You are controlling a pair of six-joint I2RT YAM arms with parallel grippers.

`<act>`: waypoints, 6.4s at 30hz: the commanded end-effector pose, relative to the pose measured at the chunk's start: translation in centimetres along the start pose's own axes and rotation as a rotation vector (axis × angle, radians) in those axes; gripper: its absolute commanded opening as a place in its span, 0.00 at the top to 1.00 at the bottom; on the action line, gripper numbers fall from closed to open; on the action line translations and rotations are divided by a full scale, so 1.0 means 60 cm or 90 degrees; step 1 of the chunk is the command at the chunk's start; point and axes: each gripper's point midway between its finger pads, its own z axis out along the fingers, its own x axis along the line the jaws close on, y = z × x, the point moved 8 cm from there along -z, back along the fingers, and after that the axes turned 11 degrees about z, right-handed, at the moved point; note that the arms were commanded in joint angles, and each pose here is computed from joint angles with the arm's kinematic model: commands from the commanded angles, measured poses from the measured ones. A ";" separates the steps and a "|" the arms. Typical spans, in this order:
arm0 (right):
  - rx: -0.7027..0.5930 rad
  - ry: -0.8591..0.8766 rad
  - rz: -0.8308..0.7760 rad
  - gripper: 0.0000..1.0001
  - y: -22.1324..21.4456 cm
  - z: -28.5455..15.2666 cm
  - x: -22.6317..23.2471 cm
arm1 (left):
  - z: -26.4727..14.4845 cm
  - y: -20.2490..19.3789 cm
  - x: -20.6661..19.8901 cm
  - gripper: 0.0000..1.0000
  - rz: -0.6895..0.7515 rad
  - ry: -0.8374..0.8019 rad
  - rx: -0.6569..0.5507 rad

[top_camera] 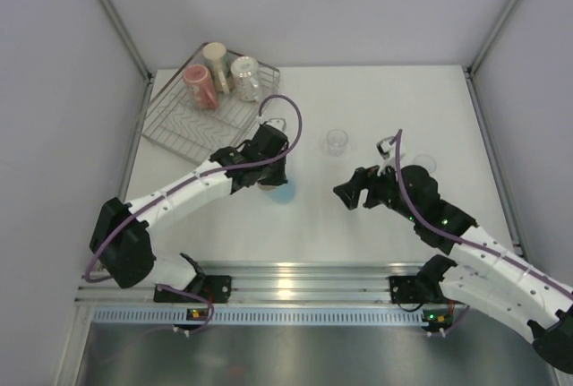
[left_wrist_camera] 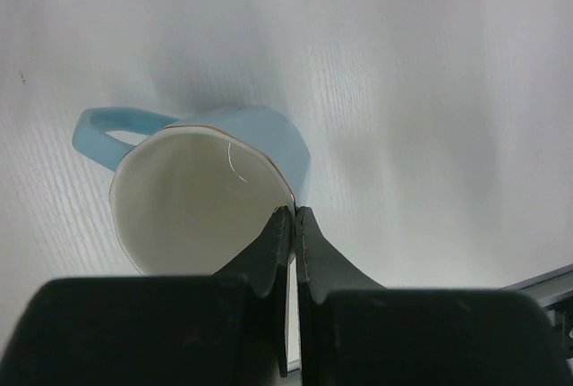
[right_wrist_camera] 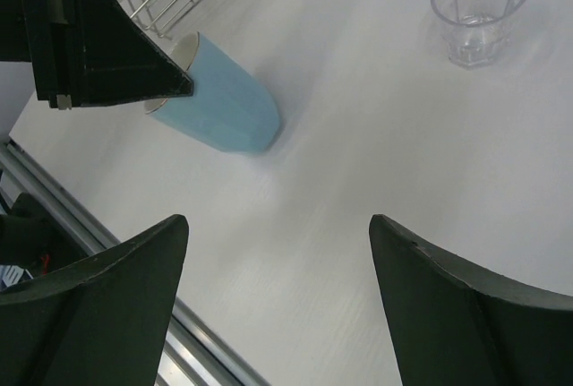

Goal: Load the cups into the dish rack

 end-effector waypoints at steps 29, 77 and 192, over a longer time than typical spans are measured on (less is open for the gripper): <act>-0.046 -0.018 -0.004 0.17 0.029 -0.056 0.015 | -0.024 0.031 -0.108 0.56 0.055 -0.030 -0.049; 0.439 -0.138 -0.076 0.51 -0.060 0.280 0.020 | -0.059 0.038 0.166 0.34 -0.213 -0.043 -0.083; -0.452 0.214 -0.974 0.23 0.054 0.037 0.111 | -0.145 0.070 -0.098 1.00 -0.190 -0.735 -0.027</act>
